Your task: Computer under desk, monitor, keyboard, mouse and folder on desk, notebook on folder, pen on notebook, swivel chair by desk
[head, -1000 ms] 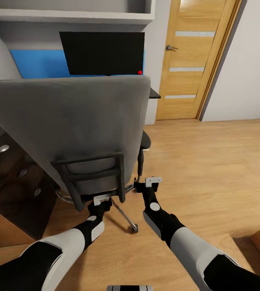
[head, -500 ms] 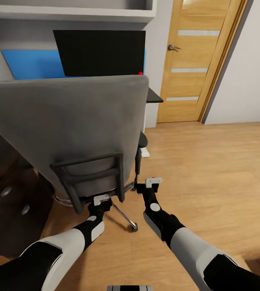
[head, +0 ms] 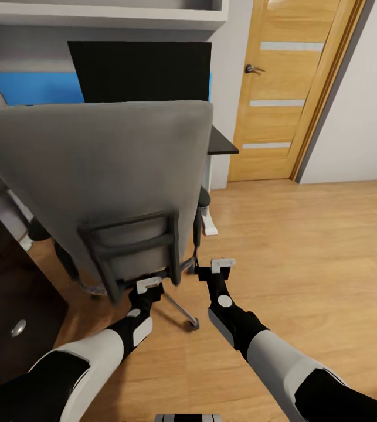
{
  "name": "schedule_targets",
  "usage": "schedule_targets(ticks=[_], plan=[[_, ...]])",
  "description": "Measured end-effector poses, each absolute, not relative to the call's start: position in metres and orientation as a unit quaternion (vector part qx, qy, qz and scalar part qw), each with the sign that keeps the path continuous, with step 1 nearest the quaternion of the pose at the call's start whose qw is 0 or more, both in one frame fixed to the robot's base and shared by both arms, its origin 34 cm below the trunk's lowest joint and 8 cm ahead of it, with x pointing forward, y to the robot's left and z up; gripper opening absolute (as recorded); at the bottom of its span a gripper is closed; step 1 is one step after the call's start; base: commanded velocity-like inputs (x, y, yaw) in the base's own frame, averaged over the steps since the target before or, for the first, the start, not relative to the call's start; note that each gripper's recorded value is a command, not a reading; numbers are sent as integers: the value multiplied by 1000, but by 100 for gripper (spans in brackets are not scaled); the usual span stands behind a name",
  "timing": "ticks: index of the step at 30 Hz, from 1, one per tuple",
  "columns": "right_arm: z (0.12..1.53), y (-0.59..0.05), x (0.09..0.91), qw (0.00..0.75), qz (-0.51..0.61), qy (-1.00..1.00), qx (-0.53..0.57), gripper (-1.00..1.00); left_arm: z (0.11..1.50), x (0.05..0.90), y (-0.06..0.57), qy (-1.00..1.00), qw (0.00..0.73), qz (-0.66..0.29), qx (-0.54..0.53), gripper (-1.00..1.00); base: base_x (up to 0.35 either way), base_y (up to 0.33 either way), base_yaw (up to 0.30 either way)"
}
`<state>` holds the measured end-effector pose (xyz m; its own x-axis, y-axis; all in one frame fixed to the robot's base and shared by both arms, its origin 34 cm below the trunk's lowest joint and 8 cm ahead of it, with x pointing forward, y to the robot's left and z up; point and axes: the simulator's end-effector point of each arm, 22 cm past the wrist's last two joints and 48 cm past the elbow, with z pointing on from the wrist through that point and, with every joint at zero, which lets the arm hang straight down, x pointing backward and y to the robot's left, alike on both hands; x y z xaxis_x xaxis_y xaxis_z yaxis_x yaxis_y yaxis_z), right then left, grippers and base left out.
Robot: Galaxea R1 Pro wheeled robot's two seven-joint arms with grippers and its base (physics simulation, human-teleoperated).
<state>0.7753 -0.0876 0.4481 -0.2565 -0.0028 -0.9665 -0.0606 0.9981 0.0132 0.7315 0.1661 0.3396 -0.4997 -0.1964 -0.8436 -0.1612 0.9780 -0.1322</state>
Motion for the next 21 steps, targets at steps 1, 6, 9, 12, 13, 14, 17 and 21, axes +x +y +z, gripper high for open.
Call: schedule_targets(ticks=[1,6,9,12,13,14,17,21], plan=[[448,-88,775,609,24,792,-20,100,346,737,163,862,497,-21,-98,100,-238,-1,0],[448,-87,775,609,24,792,-21,100,347,738,162,862,498,-21,-94,100,-282,0,0],[448,-87,775,609,24,792,-21,100,347,738,162,862,498,-21,-94,100,-146,0,0],[448,-87,775,609,24,792,-21,100,347,738,162,862,498,-21,-94,100,-109,0,0],[448,-87,775,609,24,792,-21,100,347,738,162,862,498,-21,-94,100,-181,0,0],[448,-87,775,609,24,792,-21,100,347,738,162,862,498,-21,-94,100,-235,0,0],[448,-87,775,609,24,792,-21,100,347,738,162,862,498,-20,-94,100,-290,0,0],[448,-86,775,609,24,792,-21,100,347,738,162,862,497,-21,-94,100,-325,0,0]])
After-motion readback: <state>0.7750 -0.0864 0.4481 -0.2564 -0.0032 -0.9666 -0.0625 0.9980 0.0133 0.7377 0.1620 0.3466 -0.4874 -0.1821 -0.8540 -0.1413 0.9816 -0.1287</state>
